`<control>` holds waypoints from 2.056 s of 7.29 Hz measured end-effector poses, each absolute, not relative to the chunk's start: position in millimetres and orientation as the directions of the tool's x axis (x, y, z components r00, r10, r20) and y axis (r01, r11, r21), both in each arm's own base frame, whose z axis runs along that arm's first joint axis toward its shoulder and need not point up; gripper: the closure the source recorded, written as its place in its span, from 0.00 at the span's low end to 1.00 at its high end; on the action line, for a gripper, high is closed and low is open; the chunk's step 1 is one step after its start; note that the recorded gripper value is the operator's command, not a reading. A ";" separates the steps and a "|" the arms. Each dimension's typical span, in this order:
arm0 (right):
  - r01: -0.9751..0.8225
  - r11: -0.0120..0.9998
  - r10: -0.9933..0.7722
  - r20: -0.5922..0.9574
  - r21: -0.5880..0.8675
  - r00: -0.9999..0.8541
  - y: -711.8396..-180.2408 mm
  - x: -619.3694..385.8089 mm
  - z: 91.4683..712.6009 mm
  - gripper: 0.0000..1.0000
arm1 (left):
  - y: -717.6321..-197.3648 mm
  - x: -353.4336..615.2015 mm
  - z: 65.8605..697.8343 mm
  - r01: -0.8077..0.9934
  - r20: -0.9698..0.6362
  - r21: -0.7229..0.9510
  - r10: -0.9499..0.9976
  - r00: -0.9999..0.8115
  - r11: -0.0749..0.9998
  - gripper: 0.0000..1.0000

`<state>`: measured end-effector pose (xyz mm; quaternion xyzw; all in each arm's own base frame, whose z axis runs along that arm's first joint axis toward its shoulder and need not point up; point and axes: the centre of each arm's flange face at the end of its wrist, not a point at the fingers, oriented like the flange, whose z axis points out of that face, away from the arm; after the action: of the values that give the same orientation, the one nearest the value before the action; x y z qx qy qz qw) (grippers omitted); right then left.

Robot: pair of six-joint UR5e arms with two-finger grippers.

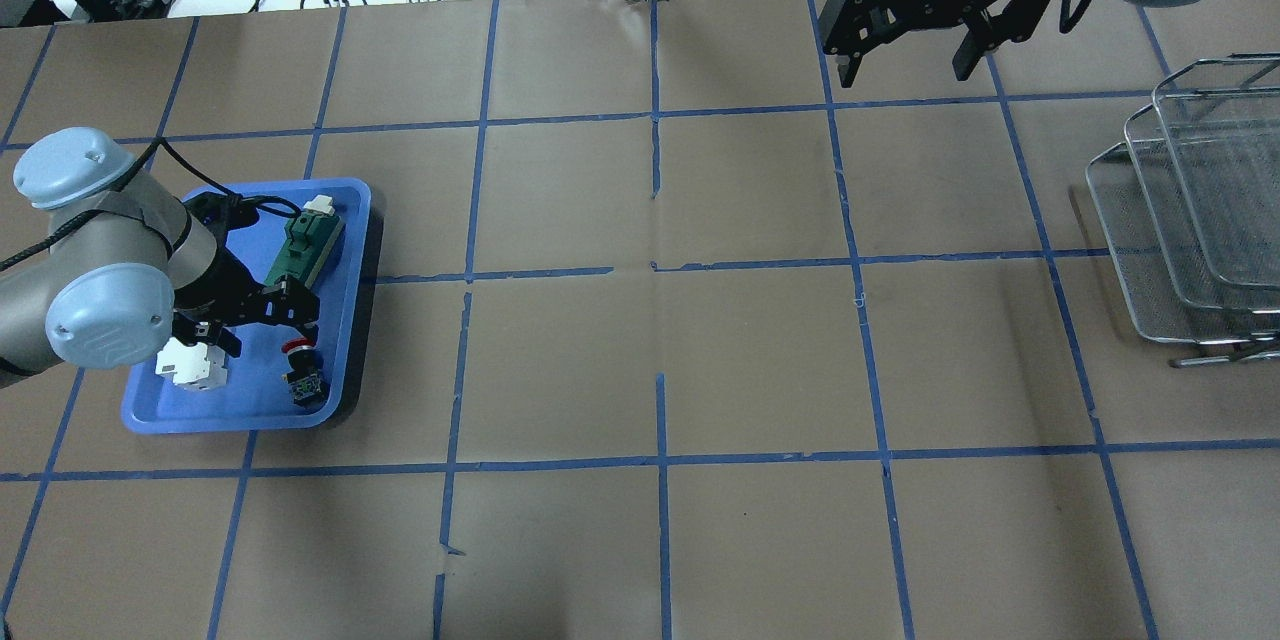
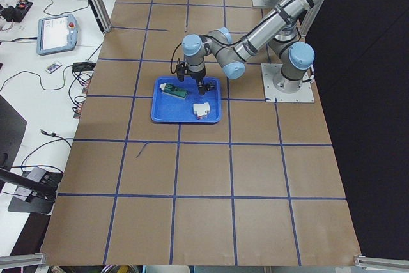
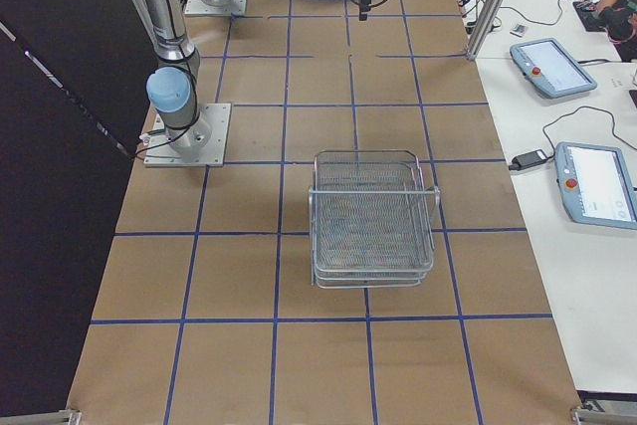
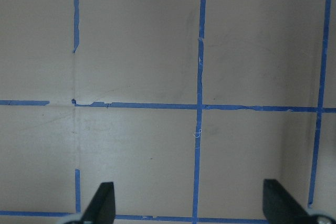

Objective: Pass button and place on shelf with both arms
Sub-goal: 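Close the left gripper on the red push button's black base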

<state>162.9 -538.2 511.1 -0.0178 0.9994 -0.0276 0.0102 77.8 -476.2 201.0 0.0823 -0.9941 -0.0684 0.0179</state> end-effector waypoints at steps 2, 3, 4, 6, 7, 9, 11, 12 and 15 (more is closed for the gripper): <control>-0.034 0.998 -0.035 -0.019 -0.055 -0.999 -538.1 162.9 511.1 0.00 | -470.8 76.1 199.3 -0.161 0.028 0.147 -0.167 -0.986 0.976 0.02; -0.034 0.998 -0.036 -0.019 -0.055 -0.999 -538.2 162.9 511.1 0.00 | -465.3 74.1 194.8 -0.159 0.032 0.158 -0.166 -0.986 0.975 0.02; -0.034 0.998 -0.035 -0.019 -0.054 -0.999 -538.1 162.9 511.0 0.00 | -459.8 72.1 190.1 -0.157 0.034 0.169 -0.165 -0.986 0.973 0.03; -0.034 0.998 -0.035 -0.019 -0.054 -0.999 -538.1 162.9 511.0 0.00 | -454.3 70.2 185.0 -0.156 0.037 0.182 -0.165 -0.986 0.971 0.06; -0.034 0.998 -0.035 -0.019 -0.055 -0.999 -538.1 162.9 511.1 0.00 | -453.1 69.9 183.2 -0.155 0.039 0.187 -0.165 -0.986 0.970 0.06; -0.035 0.998 -0.036 -0.020 -0.055 -0.999 -538.2 163.0 511.1 0.00 | -451.7 69.7 180.2 -0.154 0.041 0.195 -0.165 -0.985 0.969 0.06; -0.035 0.998 -0.036 -0.021 -0.056 -0.999 -538.0 163.1 511.4 0.00 | -448.2 71.8 176.1 -0.157 0.046 0.206 -0.170 -0.984 0.966 0.07; -0.035 0.998 -0.036 -0.021 -0.056 -0.999 -537.9 163.1 511.4 0.00 | -446.3 75.0 174.6 -0.159 0.050 0.209 -0.173 -0.984 0.965 0.13; -0.034 0.998 -0.036 -0.020 -0.055 -0.999 -538.2 162.6 511.1 0.00 | -436.5 74.6 167.1 -0.167 0.057 0.229 -0.184 -0.981 0.959 0.13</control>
<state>162.6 -538.2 511.1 -0.0175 0.9994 -0.0271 0.0104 74.6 -436.5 167.1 0.0886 -0.9890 -0.1122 0.0389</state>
